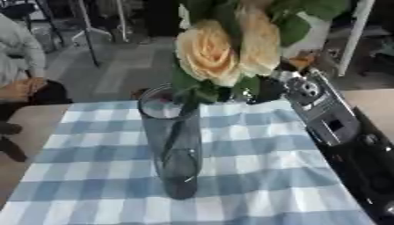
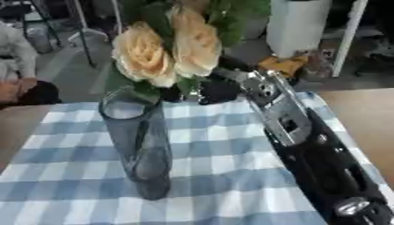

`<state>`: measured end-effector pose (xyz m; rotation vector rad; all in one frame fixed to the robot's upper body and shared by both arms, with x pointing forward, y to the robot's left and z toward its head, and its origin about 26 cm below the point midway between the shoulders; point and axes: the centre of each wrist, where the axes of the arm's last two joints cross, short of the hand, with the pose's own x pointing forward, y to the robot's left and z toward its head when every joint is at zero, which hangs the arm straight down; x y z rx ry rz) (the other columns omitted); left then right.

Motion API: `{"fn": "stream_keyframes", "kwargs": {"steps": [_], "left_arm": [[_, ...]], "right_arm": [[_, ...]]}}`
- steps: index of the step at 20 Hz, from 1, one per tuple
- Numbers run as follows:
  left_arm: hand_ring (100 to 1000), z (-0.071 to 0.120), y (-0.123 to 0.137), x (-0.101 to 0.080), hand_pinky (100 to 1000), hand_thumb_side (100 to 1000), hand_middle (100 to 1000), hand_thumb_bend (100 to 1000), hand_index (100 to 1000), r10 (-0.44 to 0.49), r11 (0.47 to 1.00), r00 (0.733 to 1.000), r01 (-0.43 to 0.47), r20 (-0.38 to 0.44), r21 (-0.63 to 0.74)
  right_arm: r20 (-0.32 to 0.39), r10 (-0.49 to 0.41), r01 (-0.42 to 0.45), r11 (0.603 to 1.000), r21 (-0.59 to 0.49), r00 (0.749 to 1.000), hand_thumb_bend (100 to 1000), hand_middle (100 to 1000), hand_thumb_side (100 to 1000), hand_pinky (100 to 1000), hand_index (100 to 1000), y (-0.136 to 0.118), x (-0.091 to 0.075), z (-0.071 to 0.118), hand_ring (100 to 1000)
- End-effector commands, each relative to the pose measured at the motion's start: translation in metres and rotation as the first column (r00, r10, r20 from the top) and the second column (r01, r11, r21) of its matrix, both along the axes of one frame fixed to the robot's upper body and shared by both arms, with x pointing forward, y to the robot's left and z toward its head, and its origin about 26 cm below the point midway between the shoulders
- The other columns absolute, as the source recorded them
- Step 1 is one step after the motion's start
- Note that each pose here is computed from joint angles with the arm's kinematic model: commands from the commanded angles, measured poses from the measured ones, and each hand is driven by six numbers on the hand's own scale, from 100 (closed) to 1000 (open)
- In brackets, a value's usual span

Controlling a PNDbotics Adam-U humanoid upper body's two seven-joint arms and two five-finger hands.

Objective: Arrange flowers into the vase.

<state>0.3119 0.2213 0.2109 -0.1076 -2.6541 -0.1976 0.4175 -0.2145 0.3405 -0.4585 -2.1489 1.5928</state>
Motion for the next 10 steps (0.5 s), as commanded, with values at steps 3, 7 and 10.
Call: {"fn": "stream_keyframes", "kwargs": {"steps": [3,7,10], "left_arm": [[616,0.007,0.003,-0.003,382,1000,731,100,821,0.007,1.0,1.0,-0.008,0.025,0.017],[616,0.007,0.004,-0.003,382,1000,731,100,821,0.013,1.0,1.0,-0.014,0.026,0.015],[616,0.007,0.004,-0.003,383,1000,732,100,821,0.016,1.0,0.999,-0.016,0.028,0.015]], "right_arm": [[0.055,-0.027,0.027,1.0,0.013,0.998,676,506,1000,962,910,-0.015,-0.01,0.016,1000],[0.06,-0.059,0.059,0.998,0.015,0.996,680,508,1000,961,910,-0.028,-0.014,0.014,1000],[0.06,-0.082,0.081,0.997,0.019,0.995,671,508,1000,962,910,-0.037,-0.016,0.011,1000]]}}
